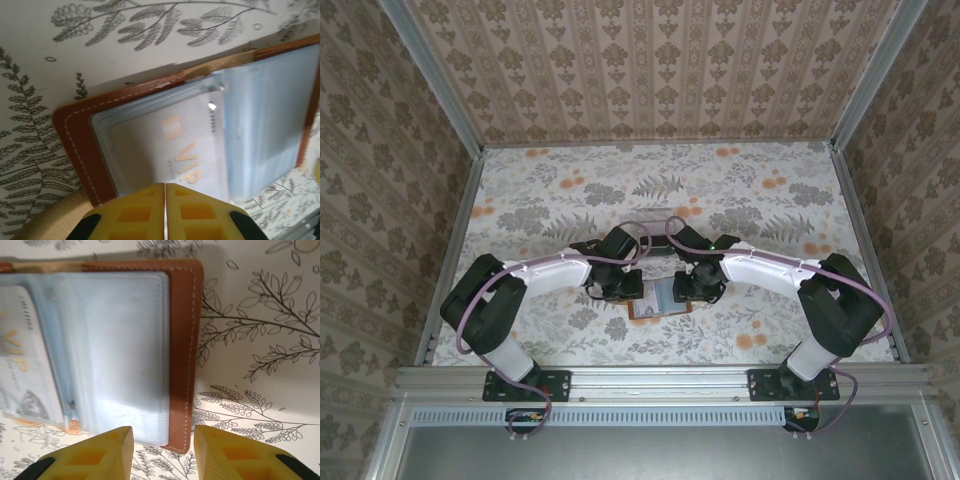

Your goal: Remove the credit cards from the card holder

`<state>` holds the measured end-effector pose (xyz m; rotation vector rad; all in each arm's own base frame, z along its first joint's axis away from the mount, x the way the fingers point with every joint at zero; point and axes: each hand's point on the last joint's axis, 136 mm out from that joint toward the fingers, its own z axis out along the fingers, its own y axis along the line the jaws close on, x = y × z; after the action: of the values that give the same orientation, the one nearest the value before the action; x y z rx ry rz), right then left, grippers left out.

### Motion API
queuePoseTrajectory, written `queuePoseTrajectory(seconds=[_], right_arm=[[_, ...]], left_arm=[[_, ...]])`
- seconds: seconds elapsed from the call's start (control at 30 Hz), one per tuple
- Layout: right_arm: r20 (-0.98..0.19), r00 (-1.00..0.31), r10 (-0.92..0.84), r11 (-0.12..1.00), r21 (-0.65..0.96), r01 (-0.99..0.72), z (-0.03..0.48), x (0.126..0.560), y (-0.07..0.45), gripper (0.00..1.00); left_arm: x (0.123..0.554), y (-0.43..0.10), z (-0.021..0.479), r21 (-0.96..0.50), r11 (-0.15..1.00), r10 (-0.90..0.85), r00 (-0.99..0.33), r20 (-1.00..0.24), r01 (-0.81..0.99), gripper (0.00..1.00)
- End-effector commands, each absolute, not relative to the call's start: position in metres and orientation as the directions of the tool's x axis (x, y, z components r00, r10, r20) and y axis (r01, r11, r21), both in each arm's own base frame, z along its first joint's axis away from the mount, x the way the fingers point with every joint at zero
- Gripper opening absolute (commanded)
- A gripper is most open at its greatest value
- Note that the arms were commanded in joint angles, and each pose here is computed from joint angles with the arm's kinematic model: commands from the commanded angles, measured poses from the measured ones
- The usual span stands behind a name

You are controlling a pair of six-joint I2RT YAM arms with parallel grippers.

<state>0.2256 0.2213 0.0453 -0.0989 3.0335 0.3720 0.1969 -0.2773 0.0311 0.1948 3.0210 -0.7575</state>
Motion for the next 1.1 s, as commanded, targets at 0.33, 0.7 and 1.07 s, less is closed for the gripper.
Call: queuePoseTrajectory(seconds=[0.33,0.7,1.07], right_arm=[[-0.069,-0.997,-0.045,0.808,0.584,-0.077,0.068,0.247,0.302,0.3],[-0.006,-0.999,-0.049,0.824,0.565,-0.044,0.03,0.249,0.307,0.24],[-0.034,-0.999,-0.041,0.913,0.405,-0.051,0.019,0.248,0.274,0.23]], left_arm=[[0.192,-0.265,0.019,-0.405,0.904,0.133,-0.99,-0.047,0.14,0.06],[0.192,-0.266,0.019,-0.414,0.9,0.129,-0.991,-0.042,0.135,0.05],[0.191,-0.266,0.02,-0.414,0.9,0.126,-0.991,-0.042,0.132,0.05]])
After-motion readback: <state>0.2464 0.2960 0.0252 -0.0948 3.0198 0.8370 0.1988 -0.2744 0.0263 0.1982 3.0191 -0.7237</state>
